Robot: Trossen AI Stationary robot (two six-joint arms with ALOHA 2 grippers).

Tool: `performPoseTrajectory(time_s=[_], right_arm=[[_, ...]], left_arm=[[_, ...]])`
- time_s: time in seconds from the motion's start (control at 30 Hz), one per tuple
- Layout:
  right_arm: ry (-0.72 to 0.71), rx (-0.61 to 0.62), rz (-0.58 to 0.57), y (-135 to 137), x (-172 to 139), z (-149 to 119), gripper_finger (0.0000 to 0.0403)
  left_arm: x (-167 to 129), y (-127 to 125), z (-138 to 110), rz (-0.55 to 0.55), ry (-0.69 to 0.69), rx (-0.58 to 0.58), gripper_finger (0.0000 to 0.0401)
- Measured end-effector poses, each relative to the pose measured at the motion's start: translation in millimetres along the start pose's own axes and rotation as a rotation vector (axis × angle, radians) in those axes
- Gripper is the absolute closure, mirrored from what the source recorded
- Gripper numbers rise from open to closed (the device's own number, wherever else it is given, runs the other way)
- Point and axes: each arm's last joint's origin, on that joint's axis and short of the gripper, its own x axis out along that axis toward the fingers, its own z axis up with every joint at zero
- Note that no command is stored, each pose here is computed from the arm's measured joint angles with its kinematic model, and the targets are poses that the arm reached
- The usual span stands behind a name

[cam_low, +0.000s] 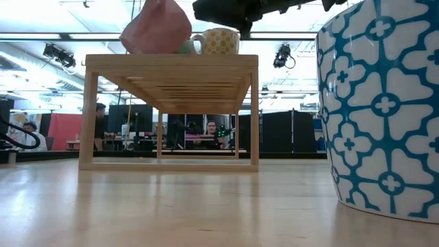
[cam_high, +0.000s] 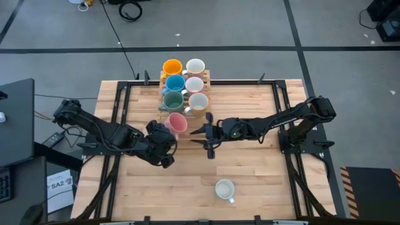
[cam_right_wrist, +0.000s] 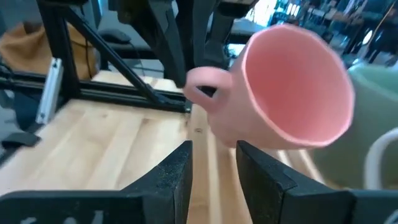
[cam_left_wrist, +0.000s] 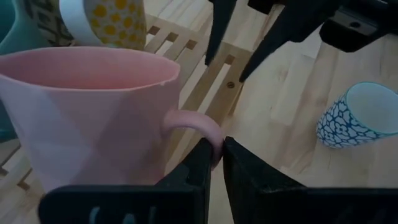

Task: Place coffee mugs
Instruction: Put the pink mug on the shelf

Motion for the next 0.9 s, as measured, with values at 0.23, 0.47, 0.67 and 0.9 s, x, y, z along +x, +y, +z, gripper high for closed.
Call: performPoseTrajectory(time_s=[0.23,0.47,0.67,0.9], right_arm=[[-0.021,-0.194,-0.08,-5,-1,4,0.0273],[-0.063,-0.232,-0.079,-20,2,5,0.0273],[-0.083,-0.235,-0.038,-25,3,7,0.0273],[-0.1,-0.304,0.01,-25,4,23,0.0273]], left_arm=[[0,0,0,0.003,0.004,0.002,0.0363],[1,0,-1,0.002,0.006,0.0,0.0363],[1,0,-1,0.0,0.008,0.0,0.0363],[1,0,-1,-0.001,0.009,0.0,0.0363]])
